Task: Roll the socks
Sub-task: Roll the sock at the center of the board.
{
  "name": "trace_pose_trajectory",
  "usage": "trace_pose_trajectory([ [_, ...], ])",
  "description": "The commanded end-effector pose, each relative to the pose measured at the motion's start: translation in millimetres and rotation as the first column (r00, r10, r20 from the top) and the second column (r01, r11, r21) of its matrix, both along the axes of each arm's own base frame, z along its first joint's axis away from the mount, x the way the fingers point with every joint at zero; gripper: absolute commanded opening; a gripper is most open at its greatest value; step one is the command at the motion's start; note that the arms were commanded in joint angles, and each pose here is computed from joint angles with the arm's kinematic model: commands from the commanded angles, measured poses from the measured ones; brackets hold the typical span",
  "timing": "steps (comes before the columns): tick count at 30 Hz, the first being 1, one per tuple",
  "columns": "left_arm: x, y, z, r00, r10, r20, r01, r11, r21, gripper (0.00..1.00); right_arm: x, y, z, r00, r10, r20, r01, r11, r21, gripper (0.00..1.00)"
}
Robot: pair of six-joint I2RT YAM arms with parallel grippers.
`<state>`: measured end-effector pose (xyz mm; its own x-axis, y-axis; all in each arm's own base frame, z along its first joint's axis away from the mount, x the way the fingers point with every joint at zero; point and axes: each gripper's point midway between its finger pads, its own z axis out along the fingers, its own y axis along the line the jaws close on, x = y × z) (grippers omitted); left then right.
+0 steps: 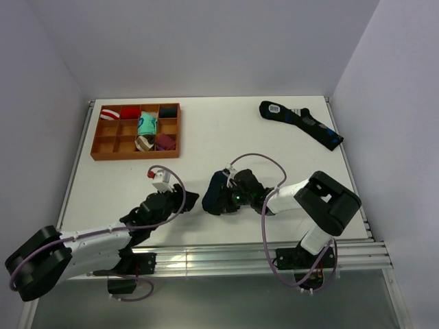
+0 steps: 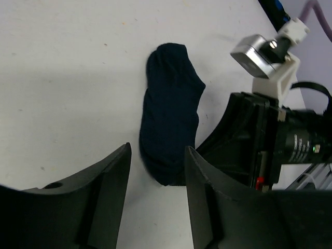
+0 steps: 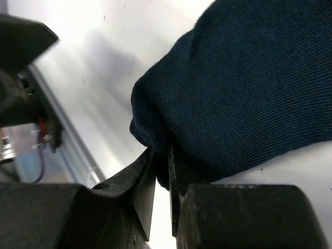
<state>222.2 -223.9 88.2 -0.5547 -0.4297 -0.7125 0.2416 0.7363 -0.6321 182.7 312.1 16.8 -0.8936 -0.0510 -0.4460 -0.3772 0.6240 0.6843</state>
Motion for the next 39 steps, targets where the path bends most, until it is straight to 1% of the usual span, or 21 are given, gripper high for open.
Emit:
trace_pose_trajectory([
  [1, 1, -9, 13, 0.994, 0.004, 0.109, -0.002, 1.000, -0.017, 0.53, -14, -1, -2, 0.990, 0.025, -0.140, -0.019, 0.999, 0.047, 0.22],
  [4, -3, -15, 6, 0.993, -0.018, 0.119, 0.018, 1.000, -0.002, 0.54, -14, -4, -5, 0.978, 0.018, -0.209, -0.006, 0.998, 0.057, 0.22],
  [6, -7, -14, -5, 0.993, -0.026, 0.115, 0.023, 0.999, 0.028, 0.55, -12, -5, -4, 0.969, 0.021, -0.246, -0.004, 0.998, 0.070, 0.22],
  [7, -6, -17, 1, 0.990, -0.032, 0.140, 0.031, 0.999, 0.007, 0.55, -13, -6, -7, 0.963, 0.025, -0.270, -0.007, 0.998, 0.068, 0.22],
  [9, -11, -19, -7, 0.986, -0.071, 0.150, 0.066, 0.997, 0.038, 0.55, -11, -6, -5, 0.955, 0.034, -0.295, -0.011, 0.997, 0.081, 0.22],
  [10, -12, -23, 1, 0.980, -0.086, 0.180, 0.084, 0.996, 0.018, 0.57, -12, -8, -7, 0.949, 0.029, -0.314, -0.008, 0.998, 0.068, 0.22],
  [11, -17, -25, -3, 0.976, -0.116, 0.184, 0.111, 0.993, 0.035, 0.59, -8, -9, -6, 0.950, 0.029, -0.312, -0.008, 0.998, 0.067, 0.22],
  [13, -19, -29, -2, 0.970, -0.139, 0.202, 0.135, 0.990, 0.029, 0.61, -10, -11, -7, 0.940, 0.031, -0.341, -0.011, 0.998, 0.062, 0.22],
  [15, -22, -33, -2, 0.961, -0.175, 0.215, 0.170, 0.985, 0.042, 0.62, -5, -13, -5, 0.933, 0.030, -0.359, -0.006, 0.998, 0.069, 0.22],
  [16, -22, -36, -1, 0.958, -0.185, 0.219, 0.180, 0.983, 0.044, 0.62, -6, -17, -8, 0.923, 0.024, -0.384, -0.004, 0.999, 0.053, 0.22],
  [18, -22, -39, -2, 0.952, -0.205, 0.226, 0.196, 0.979, 0.063, 0.61, 0, -16, -6, 0.921, 0.023, -0.388, -0.009, 0.999, 0.038, 0.22],
  [20, -24, -43, -3, 0.946, -0.230, 0.227, 0.219, 0.973, 0.073, 0.61, -2, -16, -6, 0.900, 0.033, -0.434, -0.016, 0.999, 0.041, 0.22],
  [21, -24, -44, -4, 0.945, -0.235, 0.226, 0.223, 0.972, 0.077, 0.60, -1, -15, -5, 0.894, 0.034, -0.446, -0.016, 0.999, 0.044, 0.22],
  [22, -24, -44, -6, 0.945, -0.238, 0.223, 0.225, 0.971, 0.082, 0.60, -2, -20, -10, 0.879, 0.019, -0.476, -0.010, 1.000, 0.022, 0.22],
  [26, -23, -49, -16, 0.944, -0.260, 0.205, 0.241, 0.964, 0.113, 0.60, 2, -17, -10, 0.859, 0.029, -0.512, -0.023, 1.000, 0.019, 0.24],
  [28, -23, -48, -21, 0.946, -0.257, 0.197, 0.236, 0.964, 0.122, 0.60, 0, -20, -13, 0.842, 0.023, -0.539, -0.022, 1.000, 0.007, 0.22],
  [31, -22, -50, -25, 0.947, -0.259, 0.192, 0.238, 0.963, 0.126, 0.61, 1, -24, -16, 0.836, 0.011, -0.549, -0.025, 1.000, -0.018, 0.19],
  [35, -19, -52, -29, 0.950, -0.251, 0.188, 0.229, 0.965, 0.130, 0.62, -1, -25, -17, 0.813, 0.017, -0.582, -0.033, 0.999, -0.018, 0.15],
  [36, -19, -52, -29, 0.949, -0.255, 0.187, 0.235, 0.964, 0.125, 0.63, -2, -27, -20, 0.813, 0.009, -0.582, -0.038, 0.999, -0.037, 0.14],
  [39, -17, -58, -31, 0.946, -0.265, 0.186, 0.242, 0.961, 0.136, 0.63, -2, -28, -21, 0.806, 0.008, -0.592, -0.034, 0.999, -0.032, 0.14],
])
